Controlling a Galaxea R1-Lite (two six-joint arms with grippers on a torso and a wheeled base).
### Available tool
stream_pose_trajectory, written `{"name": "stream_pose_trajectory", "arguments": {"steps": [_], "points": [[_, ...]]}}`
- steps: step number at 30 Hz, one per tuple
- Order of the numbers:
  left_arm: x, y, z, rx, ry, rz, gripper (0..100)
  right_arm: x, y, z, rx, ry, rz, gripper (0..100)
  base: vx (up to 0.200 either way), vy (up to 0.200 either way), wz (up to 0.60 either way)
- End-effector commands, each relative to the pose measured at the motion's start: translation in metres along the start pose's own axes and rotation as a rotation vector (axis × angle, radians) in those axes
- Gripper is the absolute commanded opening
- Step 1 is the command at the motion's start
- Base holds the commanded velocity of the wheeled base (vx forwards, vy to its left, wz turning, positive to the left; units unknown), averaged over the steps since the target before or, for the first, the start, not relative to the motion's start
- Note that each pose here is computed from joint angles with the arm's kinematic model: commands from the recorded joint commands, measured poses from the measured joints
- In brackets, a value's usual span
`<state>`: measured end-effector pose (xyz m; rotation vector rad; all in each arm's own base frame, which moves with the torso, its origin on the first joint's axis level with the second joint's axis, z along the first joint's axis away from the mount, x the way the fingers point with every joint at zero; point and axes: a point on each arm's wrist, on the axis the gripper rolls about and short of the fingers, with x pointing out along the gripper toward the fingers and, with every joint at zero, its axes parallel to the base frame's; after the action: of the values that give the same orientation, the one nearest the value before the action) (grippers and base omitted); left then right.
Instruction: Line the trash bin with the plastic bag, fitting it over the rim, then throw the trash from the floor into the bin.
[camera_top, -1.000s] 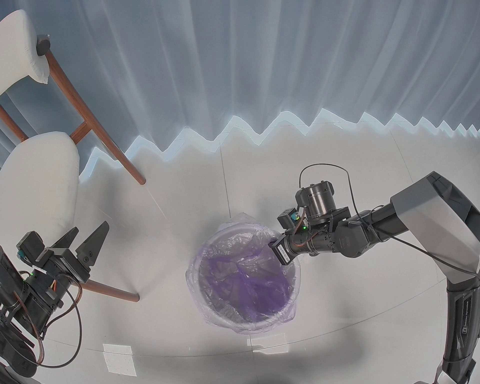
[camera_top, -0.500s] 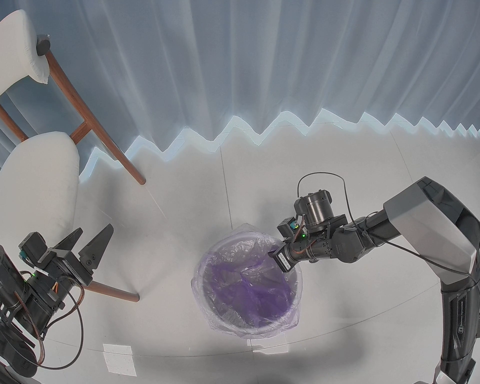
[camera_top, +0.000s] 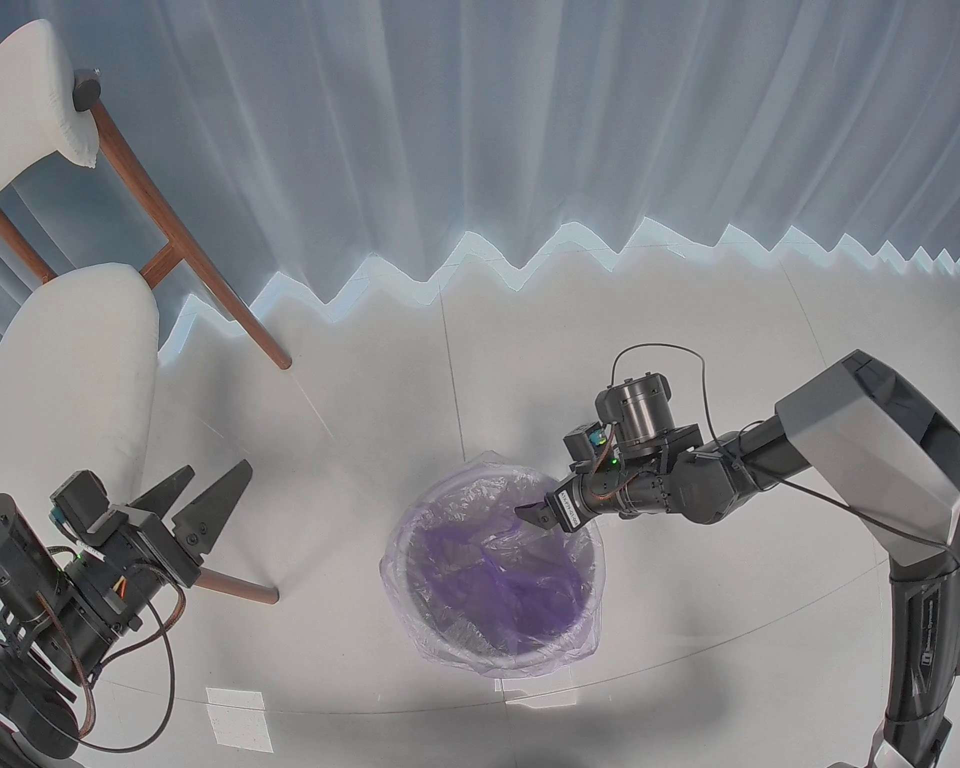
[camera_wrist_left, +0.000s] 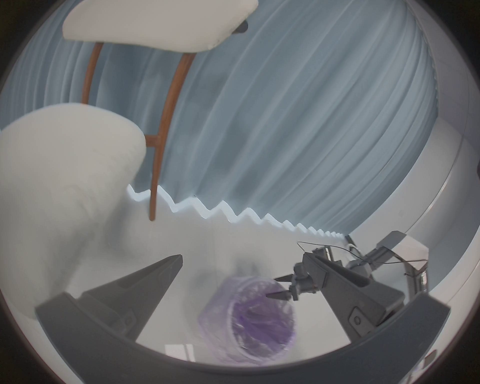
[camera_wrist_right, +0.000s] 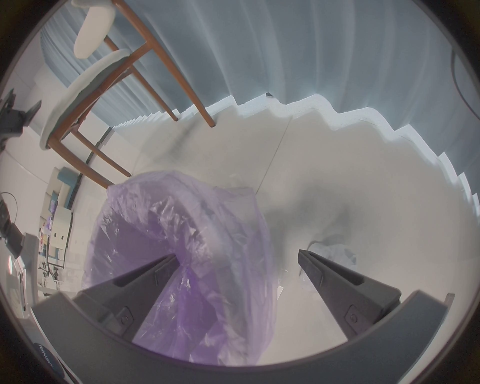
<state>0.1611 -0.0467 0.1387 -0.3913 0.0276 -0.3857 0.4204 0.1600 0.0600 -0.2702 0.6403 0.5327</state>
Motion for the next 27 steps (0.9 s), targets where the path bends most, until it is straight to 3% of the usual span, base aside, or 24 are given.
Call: {"name": "stream_pose_trajectory", "arguments": {"steps": [1, 7, 12, 17, 21, 27], "points": [[0.001, -0.006, -0.017, -0.082, 0.131, -0.059, 100, -0.043, -0.008, 0.014, 0.045, -0.047, -0.029, 100, 0.000, 0.000, 0.00], [0.003, 0.000, -0.042, -0.121, 0.347, -0.012, 100, -0.099, -0.009, 0.018, 0.170, -0.095, -0.047, 100, 0.000, 0.000, 0.00], [0.011, 0.003, -0.064, -0.148, 0.486, 0.006, 100, -0.144, -0.007, 0.013, 0.370, -0.136, -0.066, 100, 0.000, 0.000, 0.00], [0.023, 0.019, -0.106, -0.138, 0.667, 0.144, 100, -0.191, 0.003, -0.002, 0.570, -0.176, -0.138, 100, 0.000, 0.000, 0.00], [0.030, 0.024, -0.130, -0.130, 0.748, 0.171, 100, -0.211, 0.010, -0.017, 0.626, -0.212, -0.160, 100, 0.000, 0.000, 0.00], [0.048, 0.039, -0.167, -0.098, 0.786, 0.182, 100, -0.232, 0.018, -0.038, 0.621, -0.266, -0.166, 100, 0.000, 0.000, 0.00]]}}
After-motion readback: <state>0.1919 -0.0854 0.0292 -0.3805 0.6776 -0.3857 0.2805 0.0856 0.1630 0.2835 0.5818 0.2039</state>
